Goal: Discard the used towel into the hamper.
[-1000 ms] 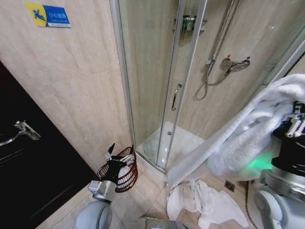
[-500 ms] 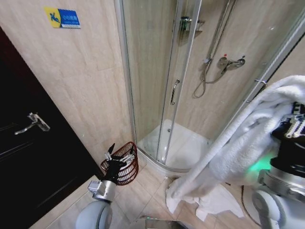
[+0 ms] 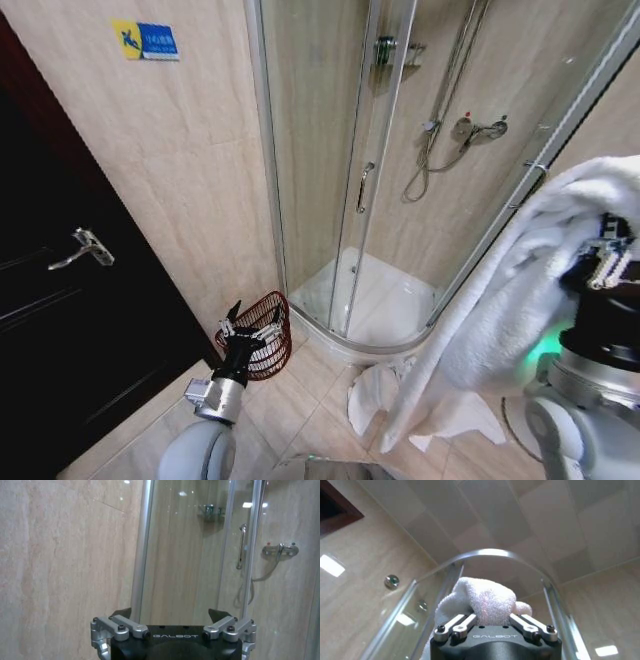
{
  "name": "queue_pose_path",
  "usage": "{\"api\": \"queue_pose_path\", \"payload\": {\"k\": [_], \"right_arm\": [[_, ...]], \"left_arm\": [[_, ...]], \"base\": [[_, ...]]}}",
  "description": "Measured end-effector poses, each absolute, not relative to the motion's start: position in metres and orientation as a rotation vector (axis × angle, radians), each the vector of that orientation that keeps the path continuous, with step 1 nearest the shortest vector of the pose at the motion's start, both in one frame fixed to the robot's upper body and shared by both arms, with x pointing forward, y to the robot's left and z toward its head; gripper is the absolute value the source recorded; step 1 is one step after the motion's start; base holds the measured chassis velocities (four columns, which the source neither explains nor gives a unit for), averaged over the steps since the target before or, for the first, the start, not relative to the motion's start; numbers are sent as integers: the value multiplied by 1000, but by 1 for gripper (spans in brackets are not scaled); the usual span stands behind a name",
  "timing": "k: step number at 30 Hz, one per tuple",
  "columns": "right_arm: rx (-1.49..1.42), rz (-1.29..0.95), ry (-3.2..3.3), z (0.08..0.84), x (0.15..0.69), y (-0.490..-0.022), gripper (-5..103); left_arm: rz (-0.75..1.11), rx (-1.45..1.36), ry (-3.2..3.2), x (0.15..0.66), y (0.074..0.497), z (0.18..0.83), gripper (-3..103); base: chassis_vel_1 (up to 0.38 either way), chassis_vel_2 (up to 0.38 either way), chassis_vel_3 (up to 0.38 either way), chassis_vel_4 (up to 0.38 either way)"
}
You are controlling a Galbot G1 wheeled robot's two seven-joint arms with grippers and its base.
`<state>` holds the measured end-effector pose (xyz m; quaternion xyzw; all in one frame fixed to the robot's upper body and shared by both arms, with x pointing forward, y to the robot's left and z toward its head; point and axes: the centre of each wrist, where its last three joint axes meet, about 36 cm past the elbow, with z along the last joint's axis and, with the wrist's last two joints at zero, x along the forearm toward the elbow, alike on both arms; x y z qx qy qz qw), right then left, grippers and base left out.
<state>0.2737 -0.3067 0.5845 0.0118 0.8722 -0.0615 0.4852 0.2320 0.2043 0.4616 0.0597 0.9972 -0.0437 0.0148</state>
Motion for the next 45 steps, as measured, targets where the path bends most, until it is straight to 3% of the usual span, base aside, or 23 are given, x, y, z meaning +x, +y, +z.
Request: {"api": "queue_pose_path", "payload": {"k": [45], "right_arm": [[-271,-95,1958,655,336,-318,11]], "left_arm": [[-136,186,3104,232,204,462,100]], "base": [[58,58,60,60]]}}
